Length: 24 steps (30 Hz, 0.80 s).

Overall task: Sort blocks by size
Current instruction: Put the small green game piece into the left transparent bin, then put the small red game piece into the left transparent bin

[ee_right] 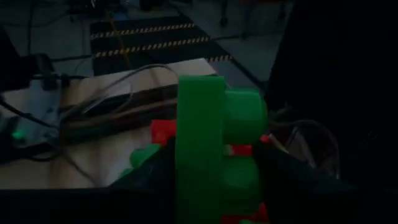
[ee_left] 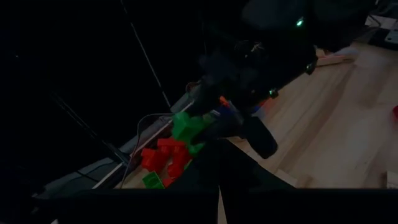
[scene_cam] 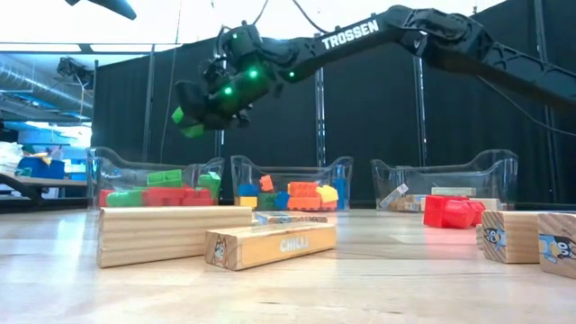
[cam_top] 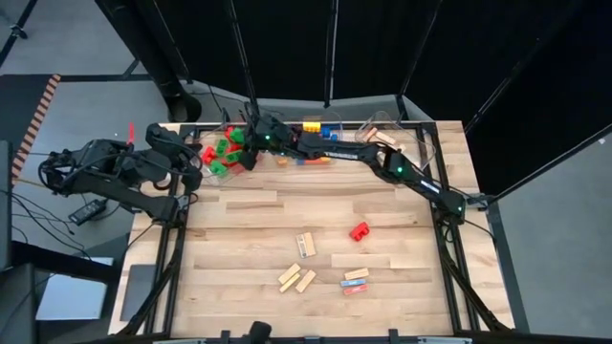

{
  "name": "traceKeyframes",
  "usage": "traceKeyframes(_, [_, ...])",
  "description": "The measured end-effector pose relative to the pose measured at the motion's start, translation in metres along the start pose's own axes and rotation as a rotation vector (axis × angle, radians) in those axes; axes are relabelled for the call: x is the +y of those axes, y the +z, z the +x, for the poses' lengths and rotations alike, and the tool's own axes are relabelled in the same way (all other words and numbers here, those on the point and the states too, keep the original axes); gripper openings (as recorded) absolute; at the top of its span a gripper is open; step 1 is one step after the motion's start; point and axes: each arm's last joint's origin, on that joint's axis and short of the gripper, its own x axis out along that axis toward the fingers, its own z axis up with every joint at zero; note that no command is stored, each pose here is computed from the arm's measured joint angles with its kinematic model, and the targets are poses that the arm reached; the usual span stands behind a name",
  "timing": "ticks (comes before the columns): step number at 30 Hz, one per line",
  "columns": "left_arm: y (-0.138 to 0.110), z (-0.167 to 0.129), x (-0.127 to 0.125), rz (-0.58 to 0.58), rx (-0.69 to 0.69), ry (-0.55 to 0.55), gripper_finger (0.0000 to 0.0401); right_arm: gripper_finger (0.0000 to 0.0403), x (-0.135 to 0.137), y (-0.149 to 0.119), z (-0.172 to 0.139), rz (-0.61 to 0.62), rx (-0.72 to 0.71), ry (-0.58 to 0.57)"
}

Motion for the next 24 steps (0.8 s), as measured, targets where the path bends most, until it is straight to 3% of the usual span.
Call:
traceKeyframes(6, [0.0, 0.0, 0.0, 0.001, 0.0, 0.0, 0.0004, 0.035, -0.011, -0.006, -0.001, 0.029, 0.082, -0.067])
traceKeyframes(9, [0.0, 0.0, 0.0, 0.02, 0.0, 0.0, 0.0004, 0.0388, -0.015, 0.005, -0.006, 0.024, 0.081, -0.112])
traceKeyframes(13, [0.0, 0.0, 0.0, 0.021, 0.001, 0.0, 0.0004, 0.0377, -0.013, 0.032, -0.037, 0.016, 0.133, -0.056])
traceKeyframes(17, [0.0, 0.0, 0.0, 0.025, 0.002, 0.001, 0.0004, 0.0344, -0.003, 0.068, -0.1, -0.095, 0.28, 0.189])
traceKeyframes(20, [0.0, 0.0, 0.0, 0.046, 0.002, 0.001, 0.0004, 0.0323, 0.008, 0.081, -0.159, -0.175, 0.466, 0.323])
traceKeyframes(24, [0.0, 0.0, 0.0, 0.049, 0.002, 0.001, 0.0004, 0.0306, 0.013, 0.073, -0.22, -0.23, 0.798, 0.383])
